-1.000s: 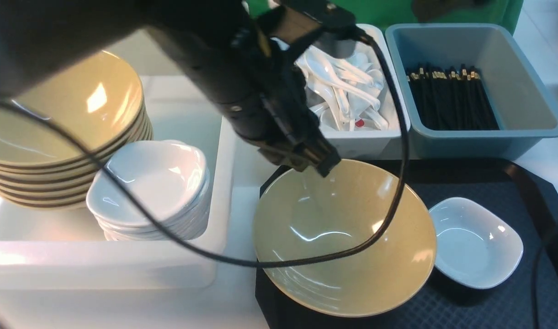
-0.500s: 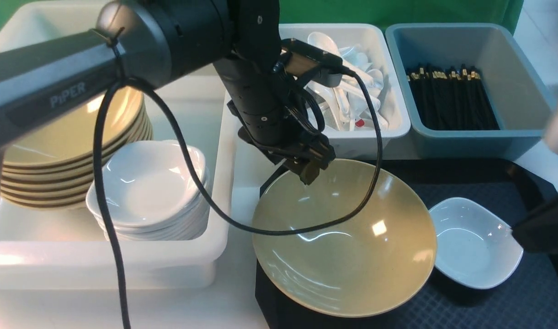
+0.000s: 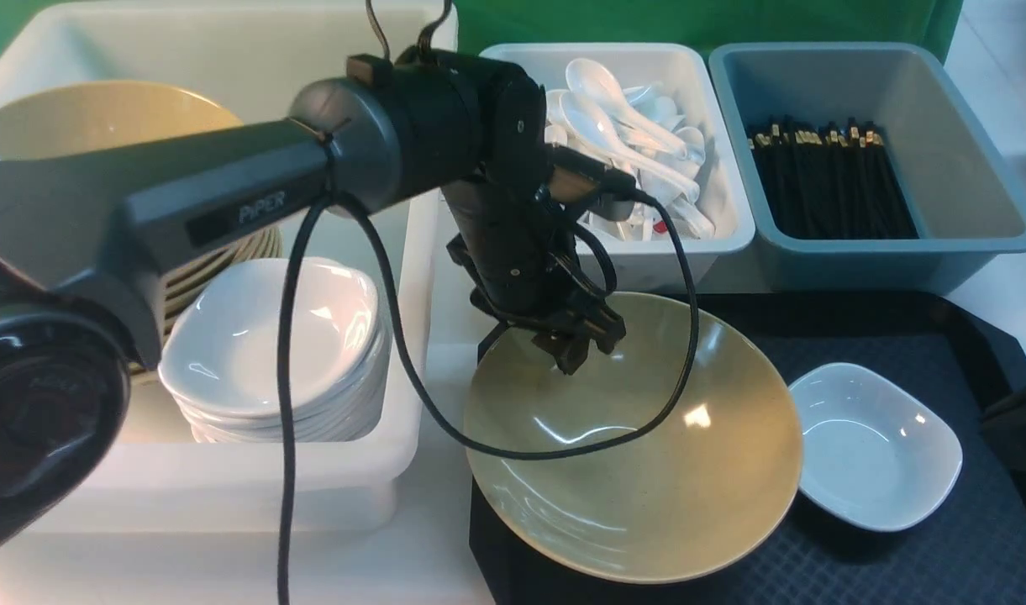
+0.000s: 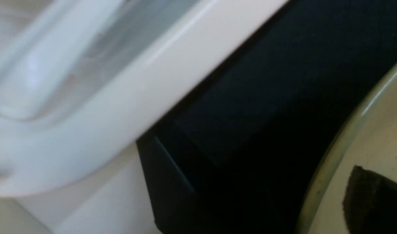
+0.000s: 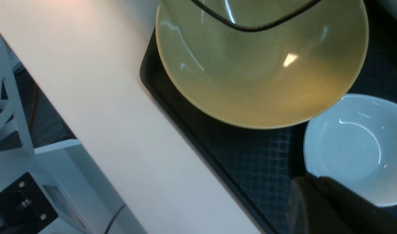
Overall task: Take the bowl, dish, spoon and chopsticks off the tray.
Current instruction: Use the left arm to grab the yellow noodle bowl on the left, then use the left arm to put the noodle bowl into the large storage box on the left
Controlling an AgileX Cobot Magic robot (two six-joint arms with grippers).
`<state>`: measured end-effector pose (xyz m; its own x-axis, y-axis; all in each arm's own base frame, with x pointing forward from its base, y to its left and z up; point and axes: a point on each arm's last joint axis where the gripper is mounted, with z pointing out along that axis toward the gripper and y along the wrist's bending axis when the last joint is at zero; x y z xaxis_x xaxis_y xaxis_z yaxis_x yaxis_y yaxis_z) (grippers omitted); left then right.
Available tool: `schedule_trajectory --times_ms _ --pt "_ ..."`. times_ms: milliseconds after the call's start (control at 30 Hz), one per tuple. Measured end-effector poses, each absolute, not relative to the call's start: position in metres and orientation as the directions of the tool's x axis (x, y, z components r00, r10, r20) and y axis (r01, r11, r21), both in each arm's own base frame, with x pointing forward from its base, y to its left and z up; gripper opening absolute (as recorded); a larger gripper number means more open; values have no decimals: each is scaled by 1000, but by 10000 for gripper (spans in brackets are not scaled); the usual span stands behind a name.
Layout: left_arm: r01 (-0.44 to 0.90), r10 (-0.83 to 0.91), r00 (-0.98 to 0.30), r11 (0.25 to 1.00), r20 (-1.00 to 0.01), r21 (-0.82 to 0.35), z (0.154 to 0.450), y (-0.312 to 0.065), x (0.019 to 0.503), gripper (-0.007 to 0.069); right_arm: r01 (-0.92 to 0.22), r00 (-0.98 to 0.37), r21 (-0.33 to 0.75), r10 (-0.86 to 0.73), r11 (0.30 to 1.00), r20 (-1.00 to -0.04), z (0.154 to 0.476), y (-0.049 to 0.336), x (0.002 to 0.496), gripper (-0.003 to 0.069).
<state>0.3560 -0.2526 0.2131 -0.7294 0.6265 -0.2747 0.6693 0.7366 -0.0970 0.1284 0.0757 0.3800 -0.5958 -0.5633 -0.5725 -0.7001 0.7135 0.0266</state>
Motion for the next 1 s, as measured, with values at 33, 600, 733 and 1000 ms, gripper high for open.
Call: schedule_trajectory --times_ms 33,600,733,1000 --pt "668 625 -731 737 -273 -102 213 -253 356 176 -700 -596 27 -563 714 -572 380 76 128 34" --pt "608 395 -697 768 -598 -202 405 -160 305 6 -713 -553 38 -527 701 -645 393 87 144 39" --pt "453 220 -727 866 -650 -213 445 -86 288 3 -771 -487 64 -522 633 -700 415 106 160 39" --pt "3 -235 -739 936 -631 -352 448 50 282 3 -904 -268 -5 -578 427 -770 435 164 172 40"
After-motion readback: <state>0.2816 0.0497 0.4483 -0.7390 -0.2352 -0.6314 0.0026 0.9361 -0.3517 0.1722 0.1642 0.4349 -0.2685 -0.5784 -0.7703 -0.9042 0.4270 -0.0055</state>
